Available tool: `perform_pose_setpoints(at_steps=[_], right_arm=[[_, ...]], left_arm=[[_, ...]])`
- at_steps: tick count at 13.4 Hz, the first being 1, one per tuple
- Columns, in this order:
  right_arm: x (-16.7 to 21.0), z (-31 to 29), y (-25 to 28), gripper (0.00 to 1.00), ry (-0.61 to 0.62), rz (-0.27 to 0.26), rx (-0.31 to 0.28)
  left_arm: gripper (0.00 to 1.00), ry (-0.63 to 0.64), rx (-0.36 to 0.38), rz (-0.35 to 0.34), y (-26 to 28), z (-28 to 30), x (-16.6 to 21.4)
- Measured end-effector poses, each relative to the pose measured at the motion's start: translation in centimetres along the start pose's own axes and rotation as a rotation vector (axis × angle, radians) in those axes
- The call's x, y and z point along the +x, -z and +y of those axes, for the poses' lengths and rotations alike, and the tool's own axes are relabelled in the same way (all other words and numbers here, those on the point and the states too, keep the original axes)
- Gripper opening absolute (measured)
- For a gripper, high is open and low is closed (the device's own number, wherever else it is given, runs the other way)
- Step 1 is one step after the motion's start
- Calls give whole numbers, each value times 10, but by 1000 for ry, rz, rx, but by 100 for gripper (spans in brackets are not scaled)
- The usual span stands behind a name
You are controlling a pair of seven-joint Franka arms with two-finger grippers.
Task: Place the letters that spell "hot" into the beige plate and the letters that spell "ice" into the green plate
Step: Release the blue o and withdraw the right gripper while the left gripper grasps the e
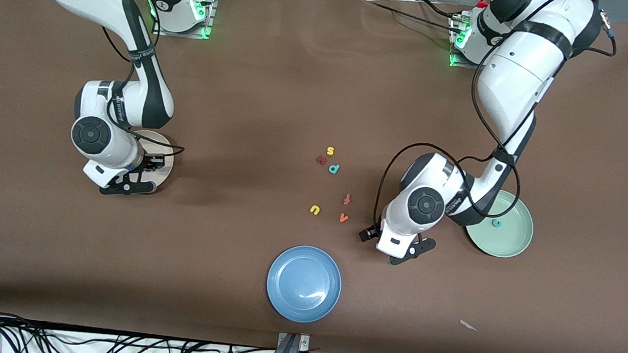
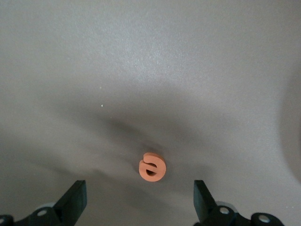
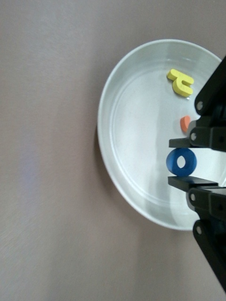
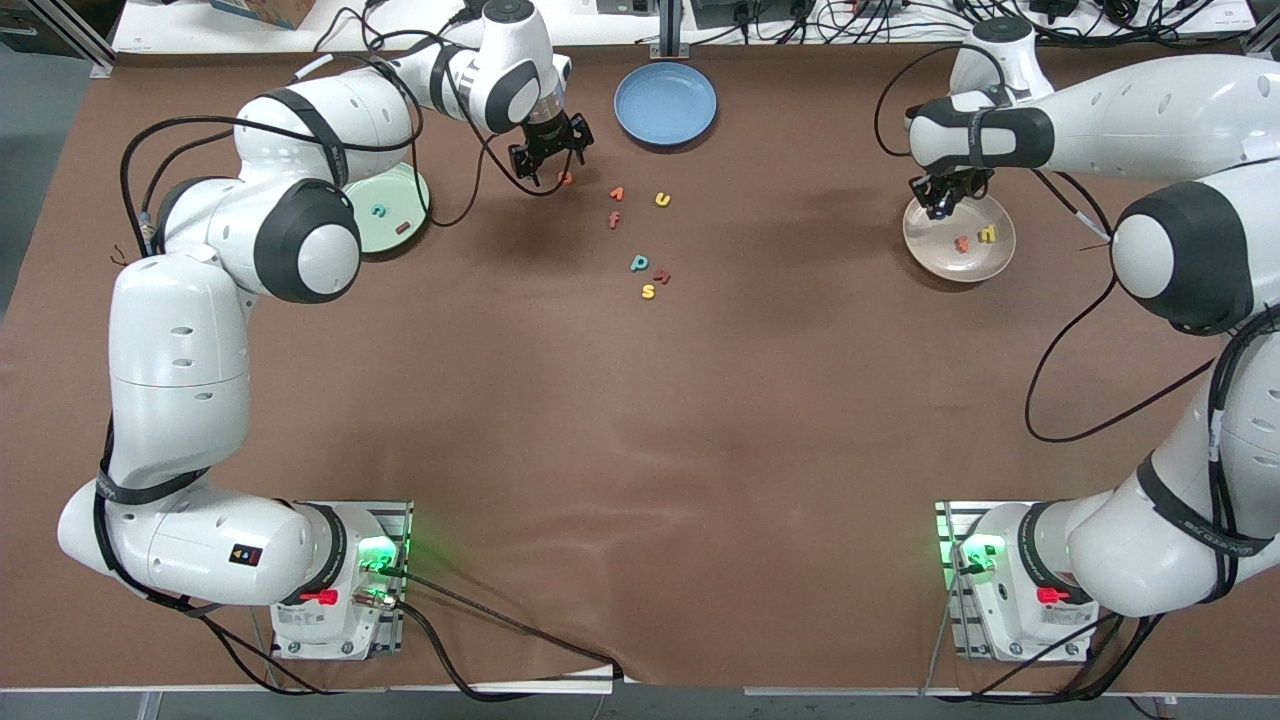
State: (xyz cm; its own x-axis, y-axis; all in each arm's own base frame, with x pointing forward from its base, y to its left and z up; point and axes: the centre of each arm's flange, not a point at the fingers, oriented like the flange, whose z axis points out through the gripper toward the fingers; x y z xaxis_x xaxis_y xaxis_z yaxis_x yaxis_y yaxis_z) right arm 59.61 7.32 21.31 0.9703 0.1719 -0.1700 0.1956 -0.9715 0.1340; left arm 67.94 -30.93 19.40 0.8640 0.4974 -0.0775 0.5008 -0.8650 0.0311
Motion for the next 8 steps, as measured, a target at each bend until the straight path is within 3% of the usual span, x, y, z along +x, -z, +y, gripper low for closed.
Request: perform_pose_setpoints(at_steps=[3, 5, 6, 8], right_arm=[[-2, 1, -14, 28, -2, -15, 2], [-2, 0, -16, 30, -27, -15, 32], [-2, -1, -17, 35, -33, -15, 42], [-1, -1, -17, 56, -31, -9, 46]], left_arm=[[96, 14, 7, 13, -5, 0, 0], [93, 29, -1, 23, -10, -1, 3], [91, 37, -5, 25, -13, -1, 3], [89, 56, -9, 24, -19, -1, 3]])
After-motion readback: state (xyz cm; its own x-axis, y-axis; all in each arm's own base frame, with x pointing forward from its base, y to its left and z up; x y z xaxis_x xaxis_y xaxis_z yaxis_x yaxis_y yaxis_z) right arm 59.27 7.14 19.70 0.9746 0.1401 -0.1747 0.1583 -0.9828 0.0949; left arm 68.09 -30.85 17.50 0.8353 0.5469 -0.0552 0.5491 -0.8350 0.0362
